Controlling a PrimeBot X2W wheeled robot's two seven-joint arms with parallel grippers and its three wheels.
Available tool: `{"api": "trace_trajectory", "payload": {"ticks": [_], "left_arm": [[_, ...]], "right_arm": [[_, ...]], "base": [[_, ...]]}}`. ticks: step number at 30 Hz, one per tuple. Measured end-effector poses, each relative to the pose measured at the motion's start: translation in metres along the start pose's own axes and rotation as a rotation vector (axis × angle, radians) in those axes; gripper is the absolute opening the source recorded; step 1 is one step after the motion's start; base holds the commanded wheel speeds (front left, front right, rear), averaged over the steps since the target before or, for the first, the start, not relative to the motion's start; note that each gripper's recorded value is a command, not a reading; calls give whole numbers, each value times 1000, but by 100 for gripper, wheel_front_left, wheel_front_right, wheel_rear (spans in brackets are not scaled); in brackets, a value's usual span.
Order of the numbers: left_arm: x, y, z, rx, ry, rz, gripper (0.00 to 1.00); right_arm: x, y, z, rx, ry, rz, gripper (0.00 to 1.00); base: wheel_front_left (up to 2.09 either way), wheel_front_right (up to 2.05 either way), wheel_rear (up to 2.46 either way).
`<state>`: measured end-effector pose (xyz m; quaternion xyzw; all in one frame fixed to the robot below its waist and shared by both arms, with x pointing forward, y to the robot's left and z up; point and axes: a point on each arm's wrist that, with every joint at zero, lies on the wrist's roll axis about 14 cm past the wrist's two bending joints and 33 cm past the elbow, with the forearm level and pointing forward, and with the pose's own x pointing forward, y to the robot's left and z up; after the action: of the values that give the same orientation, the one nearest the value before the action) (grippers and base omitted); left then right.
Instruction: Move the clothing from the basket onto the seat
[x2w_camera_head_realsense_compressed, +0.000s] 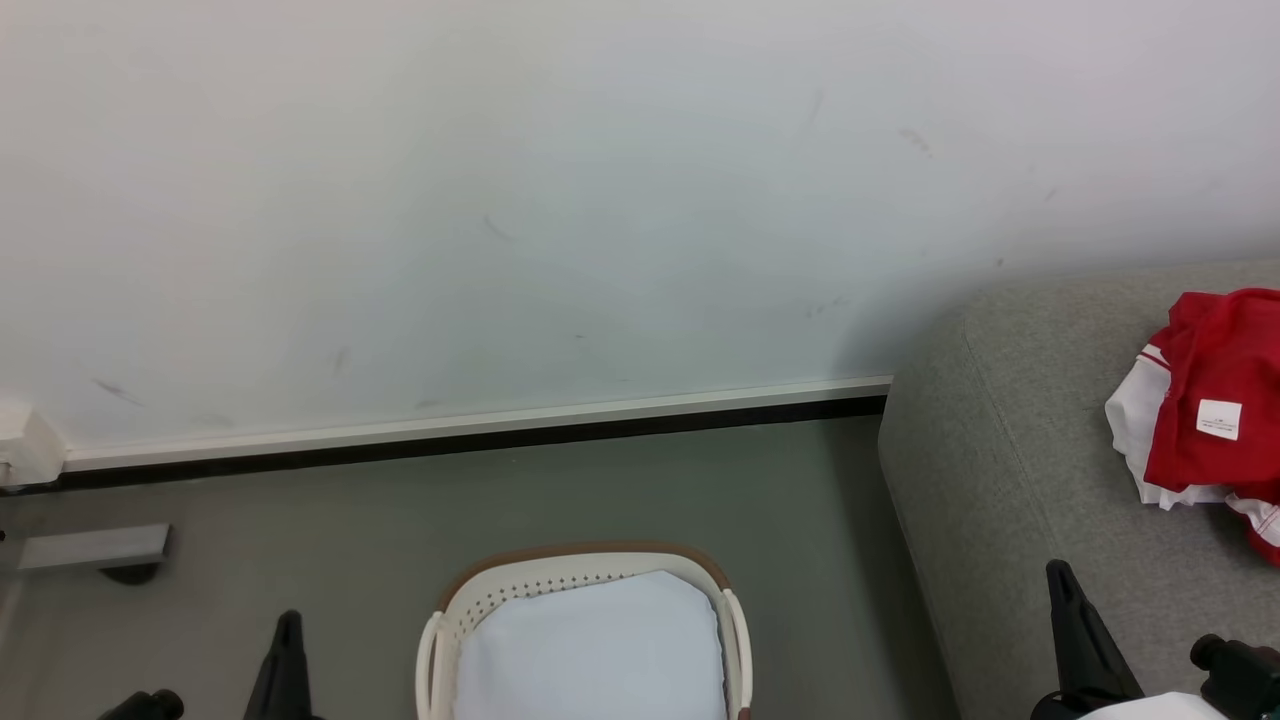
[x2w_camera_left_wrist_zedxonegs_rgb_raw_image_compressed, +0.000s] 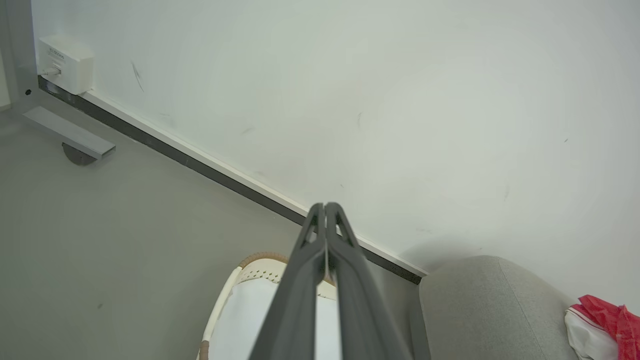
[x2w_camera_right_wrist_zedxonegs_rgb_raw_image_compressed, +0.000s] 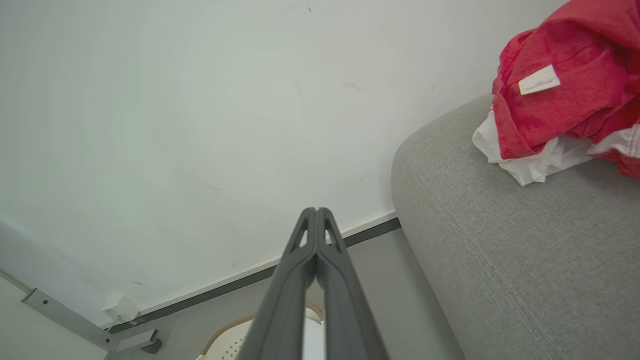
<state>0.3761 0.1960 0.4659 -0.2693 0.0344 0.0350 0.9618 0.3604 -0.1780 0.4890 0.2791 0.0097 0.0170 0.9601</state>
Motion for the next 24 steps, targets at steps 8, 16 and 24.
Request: {"api": "trace_trajectory", "payload": {"ticks": [8, 16, 24], "left_arm": [[1, 0, 3, -119, 0, 8, 0], [3, -2, 5, -229, 2, 9, 0], [4, -3, 7, -337, 5, 9, 0]], "right_arm": [[2, -5, 3, 115, -2, -25, 0], [4, -9, 5, 224, -4, -46, 0], [5, -12, 6, 321, -3, -57, 0]], "base": [[0, 0, 0], [0, 0, 0], [0, 0, 0]]}}
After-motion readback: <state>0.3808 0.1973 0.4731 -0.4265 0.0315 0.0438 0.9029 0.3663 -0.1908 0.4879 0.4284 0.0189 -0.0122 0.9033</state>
